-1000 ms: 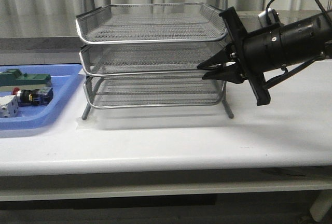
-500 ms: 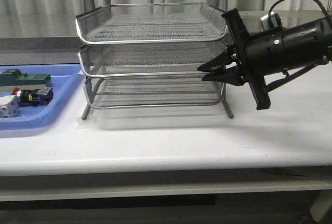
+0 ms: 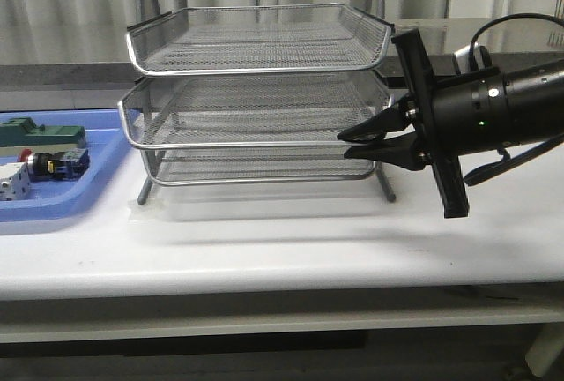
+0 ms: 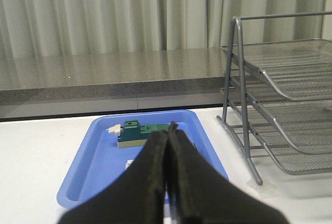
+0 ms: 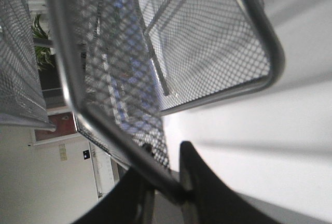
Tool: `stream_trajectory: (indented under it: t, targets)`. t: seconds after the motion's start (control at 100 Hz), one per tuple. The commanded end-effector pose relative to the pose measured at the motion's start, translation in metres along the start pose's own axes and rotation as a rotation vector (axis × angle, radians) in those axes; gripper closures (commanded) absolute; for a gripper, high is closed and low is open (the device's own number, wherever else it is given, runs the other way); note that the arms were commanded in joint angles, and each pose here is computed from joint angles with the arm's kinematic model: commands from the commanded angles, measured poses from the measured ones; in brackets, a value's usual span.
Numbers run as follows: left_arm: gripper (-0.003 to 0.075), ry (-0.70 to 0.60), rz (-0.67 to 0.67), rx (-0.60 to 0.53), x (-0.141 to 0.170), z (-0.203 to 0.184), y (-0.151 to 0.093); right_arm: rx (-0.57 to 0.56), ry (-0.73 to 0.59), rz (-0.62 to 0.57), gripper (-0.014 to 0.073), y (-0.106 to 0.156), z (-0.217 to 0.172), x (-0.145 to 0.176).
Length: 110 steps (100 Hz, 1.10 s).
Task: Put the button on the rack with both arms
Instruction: 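Pull the middle wire tray sideways out of the stack with right gripper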
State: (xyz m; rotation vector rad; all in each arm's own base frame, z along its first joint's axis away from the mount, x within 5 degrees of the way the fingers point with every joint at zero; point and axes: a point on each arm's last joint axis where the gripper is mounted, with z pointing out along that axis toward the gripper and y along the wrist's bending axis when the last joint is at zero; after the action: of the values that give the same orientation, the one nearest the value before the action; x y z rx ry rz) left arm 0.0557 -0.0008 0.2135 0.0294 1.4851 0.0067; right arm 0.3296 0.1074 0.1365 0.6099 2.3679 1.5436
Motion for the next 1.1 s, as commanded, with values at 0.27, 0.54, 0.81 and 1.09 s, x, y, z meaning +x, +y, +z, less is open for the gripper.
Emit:
stream_trajectory:
  t: [0.27, 0.54, 0.81, 1.09]
  targets:
    - [0.0741, -0.055, -0.013, 0.010, 0.009, -0.001, -0.001, -0.040, 0.064, -0.001, 0.0510, -0.010, -0.009, 0.031]
    - [0.0741, -0.055, -0.013, 0.010, 0.009, -0.001, -0.001, -0.020, 0.072, -0.008, 0.0510, -0.017, -0.021, 0.050]
    - [0.0741, -0.055, -0.013, 0.010, 0.009, -0.001, -0.001, -0.031, 0.057, -0.031, 0.0510, -0.008, -0.030, 0.056]
    - [0.0741, -0.055, -0.013, 0.010, 0.009, -0.001, -0.001, -0.034, 0.057, -0.037, 0.0510, -0.008, -0.030, 0.057]
